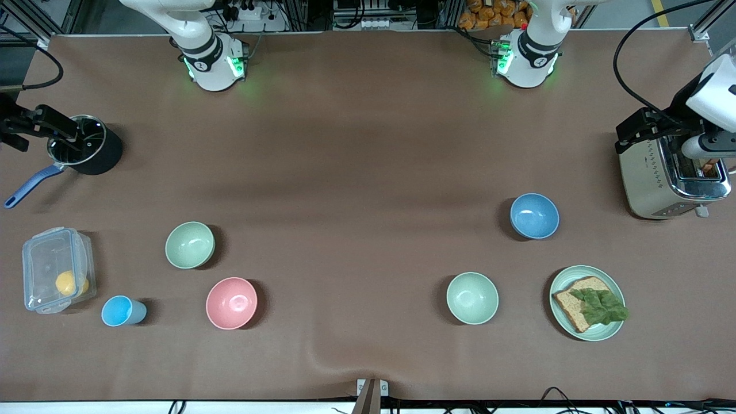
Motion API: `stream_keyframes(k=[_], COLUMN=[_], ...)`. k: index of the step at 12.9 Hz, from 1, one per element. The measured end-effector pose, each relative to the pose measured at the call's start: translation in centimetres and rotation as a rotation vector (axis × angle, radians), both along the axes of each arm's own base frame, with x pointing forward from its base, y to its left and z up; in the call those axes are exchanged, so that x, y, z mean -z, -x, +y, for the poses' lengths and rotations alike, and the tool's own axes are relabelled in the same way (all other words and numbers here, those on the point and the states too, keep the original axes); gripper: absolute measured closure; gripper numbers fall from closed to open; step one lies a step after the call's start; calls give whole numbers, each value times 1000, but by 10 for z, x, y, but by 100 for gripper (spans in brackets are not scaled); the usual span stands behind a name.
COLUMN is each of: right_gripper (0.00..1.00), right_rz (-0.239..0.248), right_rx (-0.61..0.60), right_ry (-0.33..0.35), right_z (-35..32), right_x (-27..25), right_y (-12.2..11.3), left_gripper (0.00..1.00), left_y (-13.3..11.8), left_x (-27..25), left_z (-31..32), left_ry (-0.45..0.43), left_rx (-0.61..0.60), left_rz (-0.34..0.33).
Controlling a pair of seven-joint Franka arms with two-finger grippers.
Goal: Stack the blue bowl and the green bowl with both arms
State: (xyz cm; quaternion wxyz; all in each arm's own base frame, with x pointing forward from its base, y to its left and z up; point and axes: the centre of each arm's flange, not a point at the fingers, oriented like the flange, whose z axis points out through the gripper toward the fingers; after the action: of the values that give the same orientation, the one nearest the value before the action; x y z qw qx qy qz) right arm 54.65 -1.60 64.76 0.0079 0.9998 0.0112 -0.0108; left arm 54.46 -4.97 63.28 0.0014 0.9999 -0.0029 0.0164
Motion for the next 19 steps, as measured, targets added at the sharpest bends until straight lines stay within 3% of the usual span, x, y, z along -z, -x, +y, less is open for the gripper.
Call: stream_keyframes(k=[6,10,11,13,16,19], right_gripper=[0,0,0,0,0,0], right_rz=[0,10,24,89,192,215], right_rx=[-2,-1,-1,-2,17,-9], right_ry=[0,0,-1,-7,-90,-135], right_z=[1,1,1,1,1,-6], right_x=[0,3,11,49,159,272], right_y=[0,-1,-3,-21,-69,-109], left_gripper=[0,0,0,0,0,0], left_y=[-4,-38,-49,-60,-45,-39], left_x=[12,102,136,208,306,359], left_z=[11,42,49,57,56,52], left_ry=[-3,0,3,10,-9,-13], left_rx=[-20,-69,-81,-92,-75,-58], left_rz=[36,177,184,142,119,146])
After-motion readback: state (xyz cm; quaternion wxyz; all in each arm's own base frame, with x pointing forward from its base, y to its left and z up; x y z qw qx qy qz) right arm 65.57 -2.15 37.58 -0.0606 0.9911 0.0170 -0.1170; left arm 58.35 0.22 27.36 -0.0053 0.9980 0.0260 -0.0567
